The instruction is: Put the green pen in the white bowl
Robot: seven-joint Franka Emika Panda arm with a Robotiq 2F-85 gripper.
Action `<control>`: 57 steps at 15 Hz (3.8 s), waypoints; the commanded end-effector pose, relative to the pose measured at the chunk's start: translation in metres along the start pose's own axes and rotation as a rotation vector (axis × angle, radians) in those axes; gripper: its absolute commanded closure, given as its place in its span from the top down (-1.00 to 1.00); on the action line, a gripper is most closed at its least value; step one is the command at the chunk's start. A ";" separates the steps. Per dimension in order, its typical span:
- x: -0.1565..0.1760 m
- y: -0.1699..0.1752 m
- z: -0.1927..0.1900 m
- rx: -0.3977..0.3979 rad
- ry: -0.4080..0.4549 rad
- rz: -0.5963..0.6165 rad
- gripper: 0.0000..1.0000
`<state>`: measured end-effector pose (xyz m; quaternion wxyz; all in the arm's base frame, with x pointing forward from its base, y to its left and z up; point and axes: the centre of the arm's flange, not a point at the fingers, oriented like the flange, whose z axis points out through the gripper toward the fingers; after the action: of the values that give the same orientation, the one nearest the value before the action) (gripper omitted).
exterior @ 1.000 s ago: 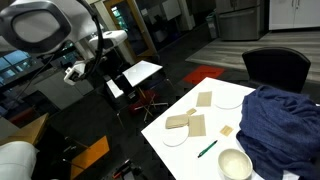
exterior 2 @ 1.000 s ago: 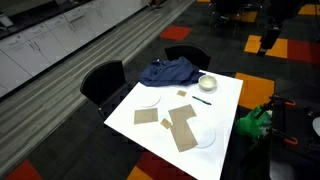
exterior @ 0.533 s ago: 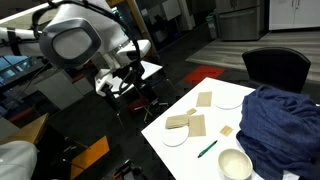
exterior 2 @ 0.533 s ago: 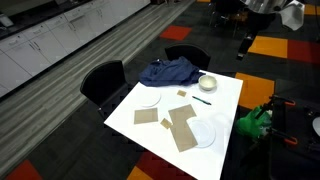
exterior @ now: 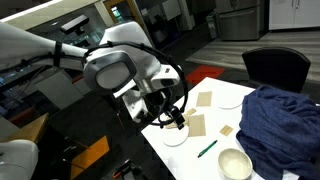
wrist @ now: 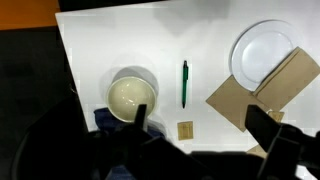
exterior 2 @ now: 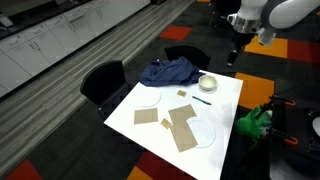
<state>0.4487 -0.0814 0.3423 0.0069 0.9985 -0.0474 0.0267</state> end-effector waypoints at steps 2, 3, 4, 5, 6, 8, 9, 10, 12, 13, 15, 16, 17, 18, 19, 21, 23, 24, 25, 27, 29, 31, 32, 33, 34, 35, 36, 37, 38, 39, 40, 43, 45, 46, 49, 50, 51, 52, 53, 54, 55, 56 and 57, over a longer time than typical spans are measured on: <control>0.012 0.015 0.054 -0.026 -0.048 -0.048 1.00; 0.013 0.017 0.067 -0.029 -0.063 -0.047 1.00; 0.014 0.017 0.078 -0.039 -0.074 -0.046 1.00; 0.014 0.017 0.087 -0.045 -0.084 -0.052 1.00; 0.015 0.017 0.097 -0.056 -0.089 -0.059 1.00; 0.016 0.014 0.114 -0.082 -0.070 -0.072 1.00; 0.016 0.010 0.124 -0.094 -0.057 -0.086 1.00; 0.017 0.006 0.132 -0.100 -0.051 -0.103 1.00; 0.009 0.008 0.125 -0.083 -0.065 -0.110 1.00; 0.009 0.007 0.132 -0.087 -0.066 -0.118 1.00; 0.010 0.005 0.139 -0.090 -0.071 -0.122 1.00; 0.011 0.005 0.139 -0.090 -0.071 -0.123 1.00; 0.012 0.004 0.139 -0.090 -0.069 -0.123 1.00; 0.013 0.005 0.138 -0.091 -0.068 -0.123 1.00; 0.013 0.005 0.138 -0.091 -0.067 -0.123 1.00; 0.014 0.001 0.147 -0.103 -0.062 -0.133 1.00; 0.016 0.001 0.158 -0.098 -0.061 -0.142 1.00; 0.016 0.001 0.163 -0.088 -0.062 -0.152 1.00; 0.017 0.001 0.170 -0.079 -0.063 -0.164 1.00; 0.022 -0.001 0.185 -0.069 -0.053 -0.184 1.00; 0.028 -0.004 0.198 -0.065 -0.042 -0.203 1.00; 0.035 -0.007 0.214 -0.054 -0.021 -0.217 1.00; 0.040 -0.008 0.222 -0.036 -0.006 -0.213 1.00; 0.043 -0.011 0.229 -0.023 0.008 -0.202 1.00; 0.047 -0.014 0.237 -0.011 0.015 -0.187 1.00; 0.050 -0.016 0.243 0.002 0.017 -0.181 1.00; 0.053 -0.019 0.250 0.008 0.019 -0.170 1.00; 0.056 -0.021 0.256 0.008 0.020 -0.163 1.00; 0.058 -0.023 0.263 0.001 0.020 -0.158 1.00; 0.061 -0.024 0.269 -0.007 0.020 -0.167 1.00; 0.064 -0.025 0.276 -0.012 0.016 -0.160 1.00; 0.073 -0.027 0.294 -0.013 0.011 -0.151 1.00; 0.075 -0.029 0.305 -0.020 0.012 -0.149 1.00; 0.076 -0.029 0.310 -0.024 0.013 -0.149 1.00; 0.079 -0.028 0.321 -0.036 0.014 -0.143 1.00; 0.080 -0.028 0.324 -0.040 0.016 -0.144 1.00; 0.081 -0.027 0.328 -0.042 0.014 -0.144 0.97; 0.082 -0.026 0.331 -0.043 0.013 -0.145 0.90; 0.082 -0.026 0.334 -0.044 0.009 -0.145 0.86; 0.083 -0.025 0.336 -0.045 0.006 -0.146 0.71; 0.083 -0.025 0.338 -0.046 0.004 -0.147 0.60; 0.083 -0.025 0.340 -0.045 0.002 -0.147 0.31; 0.083 -0.025 0.342 -0.045 0.002 -0.148 0.18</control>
<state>0.5464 -0.0710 0.0117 0.0257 0.9989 0.0360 0.0172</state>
